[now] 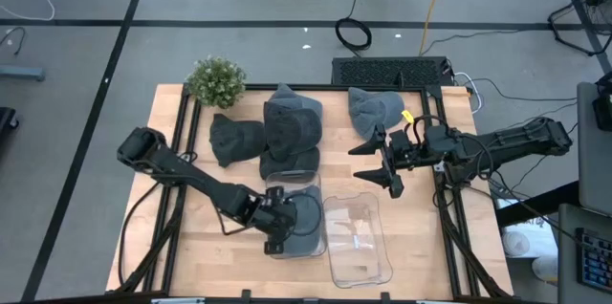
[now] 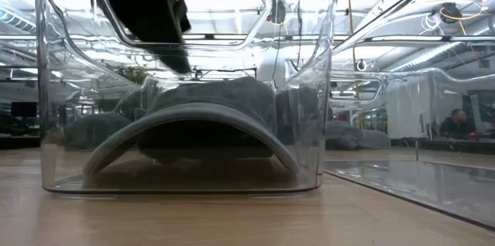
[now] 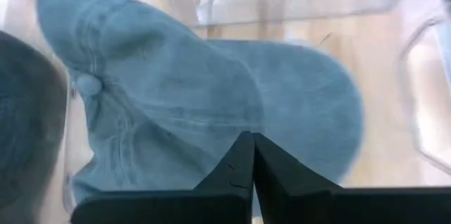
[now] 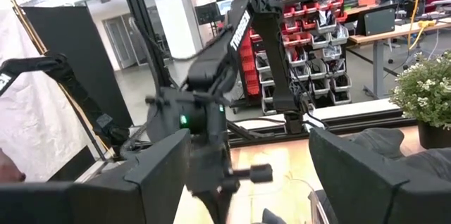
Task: Pick & Place hat
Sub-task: Put the bottom right gray cap into the left transparent bin, then adjust the left transparent bin
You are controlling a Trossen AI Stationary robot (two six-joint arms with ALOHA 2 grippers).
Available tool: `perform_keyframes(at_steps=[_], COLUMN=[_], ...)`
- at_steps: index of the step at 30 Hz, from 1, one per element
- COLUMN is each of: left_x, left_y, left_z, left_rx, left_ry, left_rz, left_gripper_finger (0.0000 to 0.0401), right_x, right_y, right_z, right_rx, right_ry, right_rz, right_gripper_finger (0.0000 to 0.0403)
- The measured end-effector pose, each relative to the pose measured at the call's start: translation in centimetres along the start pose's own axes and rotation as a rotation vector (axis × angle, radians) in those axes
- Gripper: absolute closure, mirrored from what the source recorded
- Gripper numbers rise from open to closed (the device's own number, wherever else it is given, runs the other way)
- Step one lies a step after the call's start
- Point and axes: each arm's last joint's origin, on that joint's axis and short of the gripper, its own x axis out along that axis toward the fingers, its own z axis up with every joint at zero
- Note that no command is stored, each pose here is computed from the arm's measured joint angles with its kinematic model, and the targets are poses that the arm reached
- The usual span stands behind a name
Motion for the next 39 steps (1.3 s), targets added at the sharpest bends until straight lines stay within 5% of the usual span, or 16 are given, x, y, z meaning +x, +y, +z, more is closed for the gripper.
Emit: perform_keyframes(at_steps=[16, 23, 32, 39], left_x=[-0.6, -1.2, -1.5, -1.5], left_y=[-2.0, -2.5, -4.6, -6.5], left_z=[-3.3, -5.1, -5.7, -4.5], left_rx=[-0.102, -0.164, -0.163, -0.215], left_ry=[0.267, 0.387, 0.333, 0.24], left_rz=[-0.047, 0.028, -0.029, -0.236], left_gripper_finger=[0.0399, 0.0399, 0.0394, 0.0396], right_x=[0.0, 0.0, 0.0, 0.0], right_y=[0.0, 0.0, 0.0, 0.0], right_z=[0.0, -0.1, -0.1, -0.1], right_rx=[0.007, 0.007, 0.004, 0.01], right_ry=[-0.002, 0.005, 0.006, 0.006], right_rz=[0.0, -0.001, -0.002, -0.002], right_gripper_finger=[0.0126, 0.0126, 0.0126, 0.0126])
